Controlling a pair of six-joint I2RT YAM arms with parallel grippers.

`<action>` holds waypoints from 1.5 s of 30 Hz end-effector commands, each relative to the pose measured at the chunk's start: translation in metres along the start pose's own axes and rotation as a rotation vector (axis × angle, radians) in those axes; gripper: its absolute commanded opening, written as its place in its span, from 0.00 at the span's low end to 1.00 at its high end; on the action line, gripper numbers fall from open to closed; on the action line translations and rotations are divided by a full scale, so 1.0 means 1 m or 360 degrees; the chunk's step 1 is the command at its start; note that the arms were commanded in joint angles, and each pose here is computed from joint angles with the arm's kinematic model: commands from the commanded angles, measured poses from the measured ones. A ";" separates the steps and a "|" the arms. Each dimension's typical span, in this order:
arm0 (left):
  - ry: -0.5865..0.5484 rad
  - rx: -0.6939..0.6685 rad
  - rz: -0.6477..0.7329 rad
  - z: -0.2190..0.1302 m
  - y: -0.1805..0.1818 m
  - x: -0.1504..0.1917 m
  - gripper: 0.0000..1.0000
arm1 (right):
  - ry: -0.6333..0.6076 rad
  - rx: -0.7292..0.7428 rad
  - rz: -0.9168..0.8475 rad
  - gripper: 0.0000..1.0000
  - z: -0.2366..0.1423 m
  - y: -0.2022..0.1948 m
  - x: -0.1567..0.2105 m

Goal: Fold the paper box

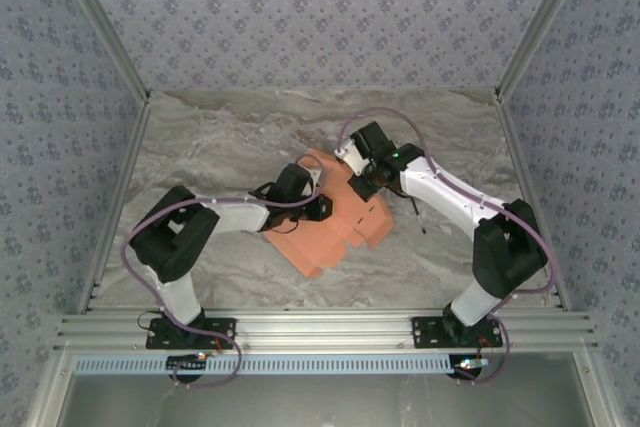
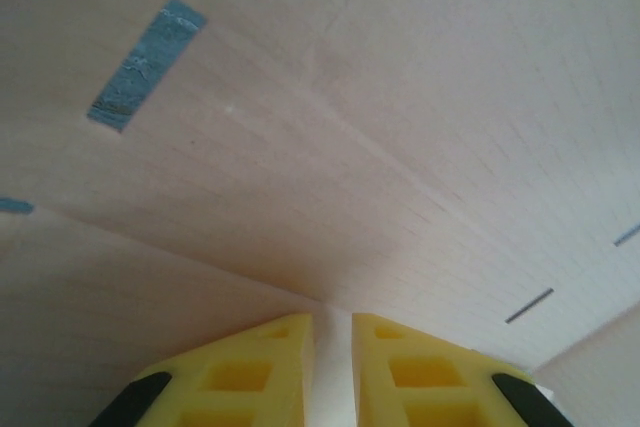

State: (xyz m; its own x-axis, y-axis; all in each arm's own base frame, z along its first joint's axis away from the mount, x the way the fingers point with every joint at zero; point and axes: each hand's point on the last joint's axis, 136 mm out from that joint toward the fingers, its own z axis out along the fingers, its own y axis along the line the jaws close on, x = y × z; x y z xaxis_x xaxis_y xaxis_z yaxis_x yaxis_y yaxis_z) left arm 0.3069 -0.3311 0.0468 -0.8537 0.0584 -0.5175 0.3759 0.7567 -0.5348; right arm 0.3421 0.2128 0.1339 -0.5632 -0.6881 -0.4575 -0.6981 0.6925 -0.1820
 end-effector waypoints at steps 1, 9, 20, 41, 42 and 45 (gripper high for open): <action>0.0001 -0.0131 -0.0055 0.015 0.025 0.015 0.18 | -0.0072 -0.0033 0.0067 0.00 -0.004 0.003 -0.019; -0.0197 0.0001 -0.0195 0.029 0.014 0.004 0.18 | -0.0045 -0.0108 0.0158 0.00 0.003 0.033 -0.027; -0.0328 0.0104 -0.0184 0.004 -0.001 -0.008 0.32 | -0.0049 0.0138 0.0094 0.00 -0.006 0.027 -0.038; -0.0303 -0.0113 -0.0250 -0.048 0.038 0.009 0.36 | 0.0104 0.0490 -0.0254 0.00 -0.012 -0.004 -0.039; -0.0295 -0.0116 -0.0259 -0.047 0.040 0.012 0.35 | 0.0113 0.0506 -0.0270 0.00 -0.010 -0.003 -0.039; -0.0272 -0.0126 -0.0292 -0.043 0.045 0.020 0.30 | 0.0130 0.0543 -0.0316 0.00 -0.007 0.002 -0.041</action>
State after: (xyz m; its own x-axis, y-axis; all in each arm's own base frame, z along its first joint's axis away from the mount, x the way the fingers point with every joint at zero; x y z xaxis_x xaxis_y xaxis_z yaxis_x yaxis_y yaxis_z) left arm 0.2946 -0.2718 0.0524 -0.8165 -0.1836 -0.5474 0.2130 0.7854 -0.5811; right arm 0.3596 0.2387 0.1538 -0.4989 -0.7863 -0.3644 -0.6208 0.6176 -0.4828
